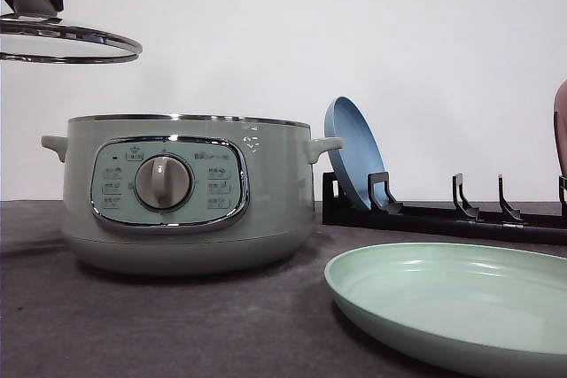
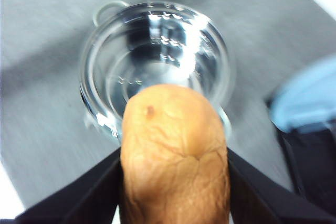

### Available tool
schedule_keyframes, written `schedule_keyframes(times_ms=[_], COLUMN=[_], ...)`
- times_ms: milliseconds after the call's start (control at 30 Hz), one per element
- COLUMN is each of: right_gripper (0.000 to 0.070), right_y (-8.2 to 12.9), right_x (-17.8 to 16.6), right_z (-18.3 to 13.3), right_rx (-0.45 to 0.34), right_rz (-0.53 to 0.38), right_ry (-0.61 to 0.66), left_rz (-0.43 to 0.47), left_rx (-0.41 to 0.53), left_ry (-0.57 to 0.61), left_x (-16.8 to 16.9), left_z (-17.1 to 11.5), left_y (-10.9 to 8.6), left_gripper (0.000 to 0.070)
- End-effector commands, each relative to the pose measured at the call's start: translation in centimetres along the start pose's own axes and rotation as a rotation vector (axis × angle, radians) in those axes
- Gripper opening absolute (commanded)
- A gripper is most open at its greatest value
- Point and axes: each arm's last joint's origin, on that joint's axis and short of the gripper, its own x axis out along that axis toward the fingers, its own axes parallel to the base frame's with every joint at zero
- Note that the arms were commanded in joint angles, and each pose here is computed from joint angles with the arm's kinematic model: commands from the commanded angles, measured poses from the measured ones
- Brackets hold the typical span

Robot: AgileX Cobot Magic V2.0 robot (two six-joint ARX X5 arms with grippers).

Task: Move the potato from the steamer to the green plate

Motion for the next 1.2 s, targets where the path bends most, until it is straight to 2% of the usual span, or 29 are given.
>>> schedule_keyframes(times_ms=[0,167,333,567,833,1000,1167], right_gripper=[0.0279,0.0279,0.0279,0.0279,0.0279,0.0279,0.0279], right_y=[0.4,1.4,1.9,2.1,2.1,2.3,2.5], right_x=[-0.4,-2.0,-0.9,4.3,11.5,14.1,15.3], right_z=[-1.4,-5.8,-9.8,-14.2,-19.1,-21.6,-23.1], right_rx=[0.034,0.108,0.181,0.284,0.351,0.377,0.395], right_rz=[-0.002,-0.003,-0.046,-0.048,-0.054,-0.054,-0.033], right_ry=[0.062,0.117,0.184,0.206,0.241,0.219,0.205], left_rz=[0.001,0.001,0.001,0.001,0.001,0.001,0.001], left_rx=[0.009,0.009,0.009,0.008,0.008,0.008,0.008], left_ry=[-0.079,-0.079,-0.079,-0.079,-0.079,-0.079,-0.079], left_x=[-1.3,-1.3,-1.3,-1.3,-1.3,-1.3,-1.3], left_z=[0.6,0.6,0.6,0.6,0.6,0.6,0.6], left_y=[-0.1,-0.1,-0.1,-0.1,0.0,0.0,0.0], left_gripper=[0.0000,0.0000,0.0000,0.0000,0.0000,0.0000,0.0000])
